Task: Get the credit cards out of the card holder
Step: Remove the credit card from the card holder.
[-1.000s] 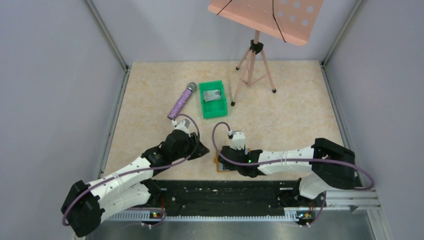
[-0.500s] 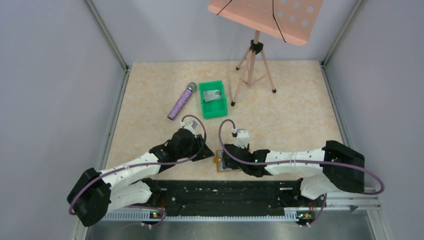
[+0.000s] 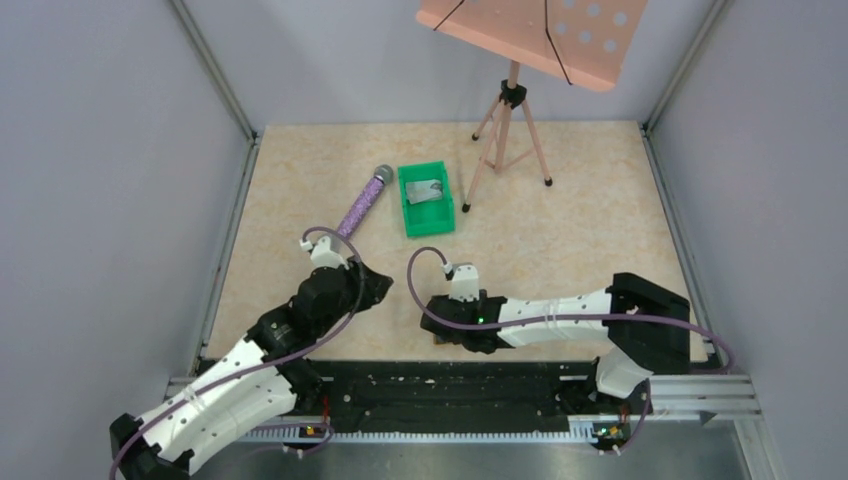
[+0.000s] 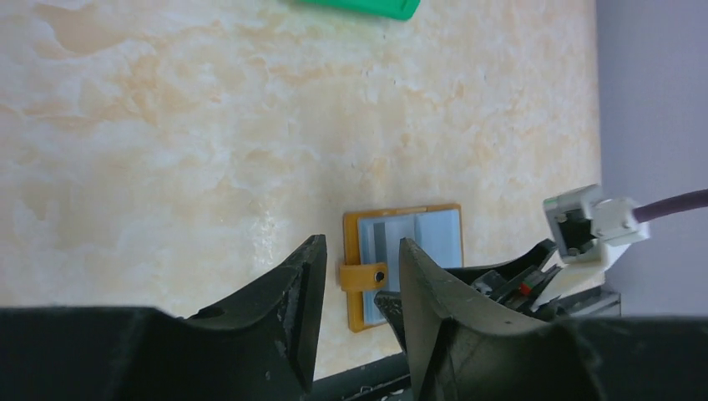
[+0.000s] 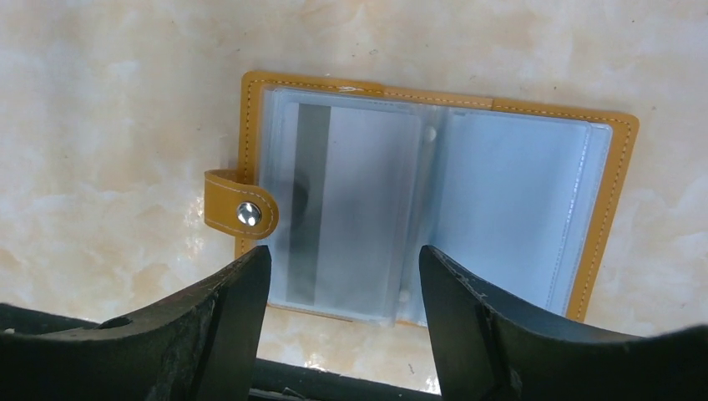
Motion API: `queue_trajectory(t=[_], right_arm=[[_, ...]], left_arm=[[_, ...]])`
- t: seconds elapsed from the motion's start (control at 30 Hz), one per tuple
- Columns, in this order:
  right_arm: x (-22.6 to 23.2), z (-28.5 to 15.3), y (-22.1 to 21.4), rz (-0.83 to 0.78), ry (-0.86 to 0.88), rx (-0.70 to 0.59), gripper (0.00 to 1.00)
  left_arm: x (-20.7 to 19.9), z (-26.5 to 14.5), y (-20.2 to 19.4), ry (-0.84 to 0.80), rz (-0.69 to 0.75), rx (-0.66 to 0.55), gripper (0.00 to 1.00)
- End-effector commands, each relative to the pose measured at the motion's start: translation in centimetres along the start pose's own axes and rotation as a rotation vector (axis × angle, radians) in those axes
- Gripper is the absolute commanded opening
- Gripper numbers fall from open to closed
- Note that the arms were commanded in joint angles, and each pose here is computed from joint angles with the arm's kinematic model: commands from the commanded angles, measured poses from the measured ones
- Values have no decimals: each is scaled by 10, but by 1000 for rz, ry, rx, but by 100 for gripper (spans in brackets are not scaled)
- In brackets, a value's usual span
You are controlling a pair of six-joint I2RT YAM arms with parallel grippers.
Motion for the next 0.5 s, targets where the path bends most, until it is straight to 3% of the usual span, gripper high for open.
queue_trajectory(t=[0.0,0.17,0.47], right_arm=[[10,0,2,-20,-30,-10,66],[12,4,-1,-32,-48,0,66],[19,1,2,-52,-55,-5,66]], left_arm=[[19,-12,13,54,-36,-135,44],[22,-22,17,37,-53,-181,46],[25,-15,10,57,-39,-139,47]])
Point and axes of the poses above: each gripper's point midway between its finger pads, its own z axis out along the fingers, its own x axis along the line the jaws close on, y = z × x, the point moved 5 cm from there along -z, back along the fingers, and after that the axes turned 2 degrees about -z, right-handed, at the moved point
